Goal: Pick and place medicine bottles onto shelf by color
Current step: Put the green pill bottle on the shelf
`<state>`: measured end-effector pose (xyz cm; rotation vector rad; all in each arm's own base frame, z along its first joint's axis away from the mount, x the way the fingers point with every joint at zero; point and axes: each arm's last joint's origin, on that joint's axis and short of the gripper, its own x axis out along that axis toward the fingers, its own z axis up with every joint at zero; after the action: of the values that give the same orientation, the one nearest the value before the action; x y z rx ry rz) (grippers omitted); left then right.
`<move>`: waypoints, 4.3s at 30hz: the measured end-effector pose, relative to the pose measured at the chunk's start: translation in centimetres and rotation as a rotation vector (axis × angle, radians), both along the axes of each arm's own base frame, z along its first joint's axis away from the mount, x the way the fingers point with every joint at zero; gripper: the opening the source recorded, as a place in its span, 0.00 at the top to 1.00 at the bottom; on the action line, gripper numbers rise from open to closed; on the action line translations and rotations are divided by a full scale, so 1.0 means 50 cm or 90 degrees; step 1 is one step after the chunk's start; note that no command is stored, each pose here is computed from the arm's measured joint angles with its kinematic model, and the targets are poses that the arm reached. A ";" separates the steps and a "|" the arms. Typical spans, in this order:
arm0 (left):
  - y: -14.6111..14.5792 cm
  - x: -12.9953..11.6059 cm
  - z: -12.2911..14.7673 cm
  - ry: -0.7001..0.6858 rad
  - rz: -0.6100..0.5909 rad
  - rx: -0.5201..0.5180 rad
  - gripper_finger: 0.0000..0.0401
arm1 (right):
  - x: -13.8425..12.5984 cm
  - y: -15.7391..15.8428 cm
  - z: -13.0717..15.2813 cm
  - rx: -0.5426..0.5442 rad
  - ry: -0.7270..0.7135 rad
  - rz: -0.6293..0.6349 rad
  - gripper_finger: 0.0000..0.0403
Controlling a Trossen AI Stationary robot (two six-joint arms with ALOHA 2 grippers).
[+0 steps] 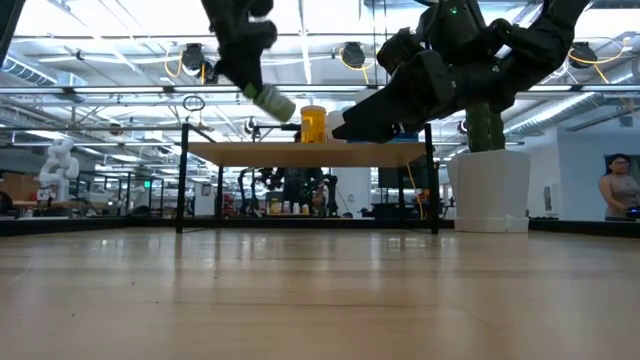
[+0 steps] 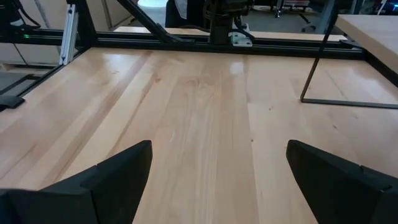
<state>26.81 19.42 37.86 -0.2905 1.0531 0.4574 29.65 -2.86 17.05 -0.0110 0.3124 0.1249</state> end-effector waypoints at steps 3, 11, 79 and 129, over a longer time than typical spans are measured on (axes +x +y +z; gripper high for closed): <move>-0.011 -0.008 0.035 -0.014 -0.004 0.010 0.47 | 0.000 0.000 0.000 0.001 0.001 0.001 0.09; -0.059 -0.041 0.046 0.107 -0.028 -0.060 0.47 | 0.006 0.032 0.008 -0.063 -0.030 0.012 0.09; -0.504 0.192 0.110 -0.370 -0.358 0.238 0.20 | -0.029 0.064 0.112 -0.059 -0.514 0.030 0.47; -0.444 0.160 -0.146 -0.764 -0.344 0.291 0.20 | -0.048 0.052 0.098 -0.094 -0.487 0.032 0.47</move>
<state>34.82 -2.76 30.56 0.1489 -0.1791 -0.0251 27.24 -0.27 21.97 -0.2081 -0.4442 0.1377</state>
